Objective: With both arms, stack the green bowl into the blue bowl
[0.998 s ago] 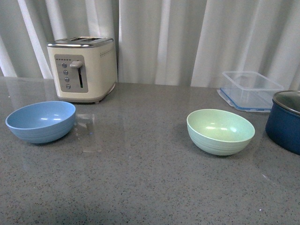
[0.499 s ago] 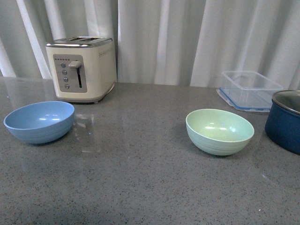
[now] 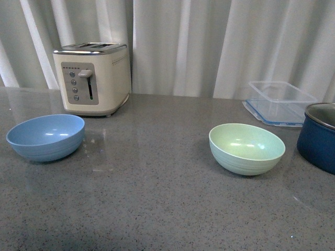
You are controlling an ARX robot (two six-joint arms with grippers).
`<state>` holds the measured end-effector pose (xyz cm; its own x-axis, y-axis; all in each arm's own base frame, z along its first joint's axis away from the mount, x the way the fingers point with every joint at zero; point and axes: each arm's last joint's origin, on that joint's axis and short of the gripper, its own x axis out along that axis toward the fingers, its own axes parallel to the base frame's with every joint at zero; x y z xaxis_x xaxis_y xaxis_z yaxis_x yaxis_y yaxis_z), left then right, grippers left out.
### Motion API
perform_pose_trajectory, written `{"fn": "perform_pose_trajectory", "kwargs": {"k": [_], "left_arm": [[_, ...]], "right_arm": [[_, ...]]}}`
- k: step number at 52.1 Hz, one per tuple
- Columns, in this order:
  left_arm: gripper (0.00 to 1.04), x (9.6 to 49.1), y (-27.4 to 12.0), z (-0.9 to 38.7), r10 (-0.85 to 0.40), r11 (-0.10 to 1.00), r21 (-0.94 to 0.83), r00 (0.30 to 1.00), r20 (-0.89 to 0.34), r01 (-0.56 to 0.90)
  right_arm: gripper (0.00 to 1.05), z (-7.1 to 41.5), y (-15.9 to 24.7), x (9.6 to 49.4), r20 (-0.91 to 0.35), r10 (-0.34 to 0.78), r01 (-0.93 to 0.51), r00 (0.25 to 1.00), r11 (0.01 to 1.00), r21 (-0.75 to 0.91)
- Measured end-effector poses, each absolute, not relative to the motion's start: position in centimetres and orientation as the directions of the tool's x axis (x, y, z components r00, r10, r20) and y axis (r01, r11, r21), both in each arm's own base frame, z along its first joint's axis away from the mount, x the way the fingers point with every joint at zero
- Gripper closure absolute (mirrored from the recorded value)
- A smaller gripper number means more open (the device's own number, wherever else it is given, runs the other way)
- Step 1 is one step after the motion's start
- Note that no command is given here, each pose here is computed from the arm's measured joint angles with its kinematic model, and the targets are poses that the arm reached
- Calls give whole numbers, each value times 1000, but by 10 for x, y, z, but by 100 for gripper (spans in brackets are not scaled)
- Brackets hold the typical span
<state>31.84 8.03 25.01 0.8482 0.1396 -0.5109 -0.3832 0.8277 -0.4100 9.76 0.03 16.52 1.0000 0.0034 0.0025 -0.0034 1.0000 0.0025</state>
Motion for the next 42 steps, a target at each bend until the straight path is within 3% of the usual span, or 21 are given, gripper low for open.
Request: {"fn": "perform_pose_trajectory", "kwargs": {"k": [38, 42], "left_arm": [[7, 395, 56, 217, 80, 859, -349, 771, -632, -375], [20, 398, 57, 213, 90, 860, -338, 764, -639, -383]], "right_arm": [[10, 165, 0, 98, 2, 3, -3, 1000, 1000, 2], [10, 165, 0, 98, 2, 3, -3, 1000, 1000, 2]]}}
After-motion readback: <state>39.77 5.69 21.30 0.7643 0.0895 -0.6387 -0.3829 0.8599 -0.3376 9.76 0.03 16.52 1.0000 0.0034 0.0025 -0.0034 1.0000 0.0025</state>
